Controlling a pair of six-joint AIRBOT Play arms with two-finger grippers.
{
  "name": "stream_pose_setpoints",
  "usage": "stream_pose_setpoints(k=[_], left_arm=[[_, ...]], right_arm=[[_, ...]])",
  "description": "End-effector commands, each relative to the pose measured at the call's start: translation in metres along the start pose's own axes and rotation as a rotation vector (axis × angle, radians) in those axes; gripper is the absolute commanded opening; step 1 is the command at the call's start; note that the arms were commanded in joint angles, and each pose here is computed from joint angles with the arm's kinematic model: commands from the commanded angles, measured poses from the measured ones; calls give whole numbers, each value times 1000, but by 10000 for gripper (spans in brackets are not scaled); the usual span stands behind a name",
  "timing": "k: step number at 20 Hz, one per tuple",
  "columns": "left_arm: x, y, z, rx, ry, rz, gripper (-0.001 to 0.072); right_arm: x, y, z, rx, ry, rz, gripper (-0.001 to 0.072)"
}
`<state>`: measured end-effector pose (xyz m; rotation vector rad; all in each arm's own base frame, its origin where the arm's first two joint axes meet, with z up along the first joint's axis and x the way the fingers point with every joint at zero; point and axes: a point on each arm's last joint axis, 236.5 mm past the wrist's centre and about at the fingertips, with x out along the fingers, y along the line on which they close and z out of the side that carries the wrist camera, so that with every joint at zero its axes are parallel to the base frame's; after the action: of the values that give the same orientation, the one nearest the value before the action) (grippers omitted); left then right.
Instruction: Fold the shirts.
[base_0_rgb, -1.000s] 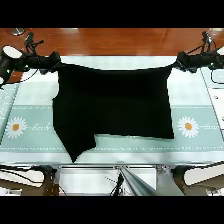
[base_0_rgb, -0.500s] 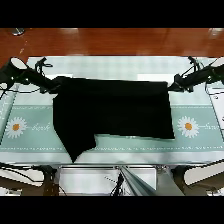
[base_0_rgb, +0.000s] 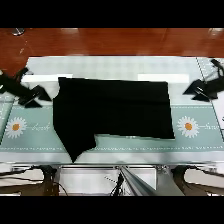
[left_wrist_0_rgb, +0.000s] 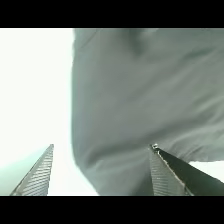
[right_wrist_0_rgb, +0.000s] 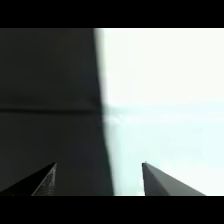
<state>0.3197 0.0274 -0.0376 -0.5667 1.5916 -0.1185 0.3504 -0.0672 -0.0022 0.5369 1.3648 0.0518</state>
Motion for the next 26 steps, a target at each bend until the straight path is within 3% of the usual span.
stream_pose_setpoints(k=[1, 4, 10, 14, 17, 18, 19, 20, 26], left_arm=[[18, 41, -60, -137, -15, -13, 700], [34, 28, -83, -226, -85, -197, 699], [77, -11, -93, -260, -111, -336, 699], [110, -36, -101, -159, -89, -293, 699], [117, -47, -111, -89, -47, -287, 690], [116, -49, -115, -62, -33, -296, 528], [114, -50, -119, -39, -20, -309, 190], [113, -50, -120, -41, -15, -316, 25], [111, -50, -117, -39, -29, -329, 25]], right_arm=[[2, -12, -46, 113, -180, 31, 619], [31, 10, -92, 179, -215, 139, 619], [50, 21, -116, 210, -175, 211, 620], [48, 23, -109, 225, -202, 226, 619], [41, -3, -105, 183, -209, 94, 619], [39, -19, -107, 184, -195, 18, 619], [38, -34, -114, 195, -168, -49, 619], [40, -44, -127, 224, -122, -97, 620], [64, -10, -175, 309, 50, 58, 619]])
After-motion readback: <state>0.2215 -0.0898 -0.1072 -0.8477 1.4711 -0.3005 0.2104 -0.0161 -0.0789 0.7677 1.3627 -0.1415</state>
